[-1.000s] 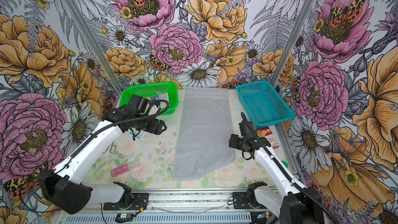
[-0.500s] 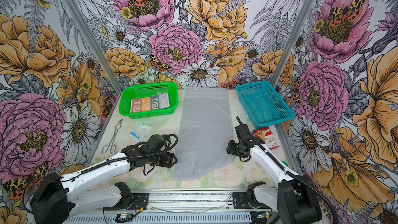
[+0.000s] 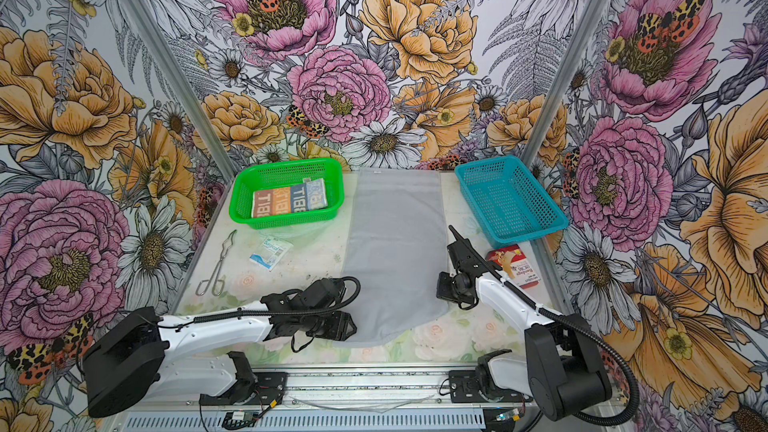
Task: Fold and stack the towels
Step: 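Grasp the towel's near corners with both grippers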
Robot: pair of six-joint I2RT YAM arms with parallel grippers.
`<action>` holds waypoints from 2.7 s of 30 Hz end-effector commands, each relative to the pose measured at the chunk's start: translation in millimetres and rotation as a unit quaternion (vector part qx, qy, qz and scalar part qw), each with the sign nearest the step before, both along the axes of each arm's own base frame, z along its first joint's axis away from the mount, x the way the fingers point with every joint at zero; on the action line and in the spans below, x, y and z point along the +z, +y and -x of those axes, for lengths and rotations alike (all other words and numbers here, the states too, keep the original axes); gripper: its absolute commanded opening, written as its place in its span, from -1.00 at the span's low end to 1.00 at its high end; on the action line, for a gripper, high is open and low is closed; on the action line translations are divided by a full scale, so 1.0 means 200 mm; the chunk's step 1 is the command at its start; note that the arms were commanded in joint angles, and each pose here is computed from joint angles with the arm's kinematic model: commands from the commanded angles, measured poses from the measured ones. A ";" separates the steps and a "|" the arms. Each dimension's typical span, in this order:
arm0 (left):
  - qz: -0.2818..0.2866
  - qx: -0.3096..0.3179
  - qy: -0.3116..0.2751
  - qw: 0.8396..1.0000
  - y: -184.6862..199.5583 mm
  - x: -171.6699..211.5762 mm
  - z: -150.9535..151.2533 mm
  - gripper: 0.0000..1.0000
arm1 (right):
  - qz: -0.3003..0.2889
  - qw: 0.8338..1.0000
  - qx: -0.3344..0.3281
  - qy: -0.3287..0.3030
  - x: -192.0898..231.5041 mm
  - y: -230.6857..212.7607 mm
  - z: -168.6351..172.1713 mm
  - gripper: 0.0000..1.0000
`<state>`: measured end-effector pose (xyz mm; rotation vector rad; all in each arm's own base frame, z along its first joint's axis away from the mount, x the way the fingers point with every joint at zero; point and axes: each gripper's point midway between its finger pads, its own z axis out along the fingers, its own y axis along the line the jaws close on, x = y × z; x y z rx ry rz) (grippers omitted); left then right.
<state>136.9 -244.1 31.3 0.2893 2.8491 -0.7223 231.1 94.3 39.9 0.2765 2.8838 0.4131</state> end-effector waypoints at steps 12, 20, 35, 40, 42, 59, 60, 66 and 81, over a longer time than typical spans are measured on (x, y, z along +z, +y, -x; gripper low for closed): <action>-0.086 0.100 -0.007 0.991 0.30 -0.16 -0.02 0.28 | -0.019 0.997 0.043 -0.059 0.33 0.13 -0.25 -1.00; -0.076 0.116 -0.024 0.990 0.34 -0.12 -0.09 0.28 | -0.026 0.995 0.091 -0.038 0.19 0.27 -0.52 -1.00; -0.081 0.146 -0.056 0.984 0.39 -0.07 -0.18 0.29 | -0.018 0.982 0.096 -0.164 0.38 0.24 -0.52 0.12; -0.077 0.148 -0.074 0.983 0.41 0.01 -0.20 0.31 | -0.024 0.994 0.023 -0.104 0.31 0.14 -0.21 0.09; -0.080 0.150 -0.073 0.983 0.44 0.04 -0.19 0.31 | -0.027 0.998 0.008 -0.065 0.20 0.14 -0.06 0.05; -0.075 0.150 -0.014 0.986 0.47 -0.06 0.00 0.12 | -0.028 0.996 0.056 -0.056 -0.08 0.28 -0.08 -0.03; -0.075 0.149 -0.012 0.986 0.47 -0.06 0.00 0.11 | -0.029 0.996 0.059 -0.056 -0.09 0.29 -0.08 -0.04; -0.082 0.145 -0.011 0.986 0.47 -0.07 -0.01 0.10 | -0.039 0.994 0.080 -0.064 -0.11 0.33 -0.12 -0.08; -0.084 0.130 -0.006 0.988 0.43 -0.08 0.00 -0.08 | -0.047 0.996 0.078 0.000 -0.17 0.39 0.06 -1.00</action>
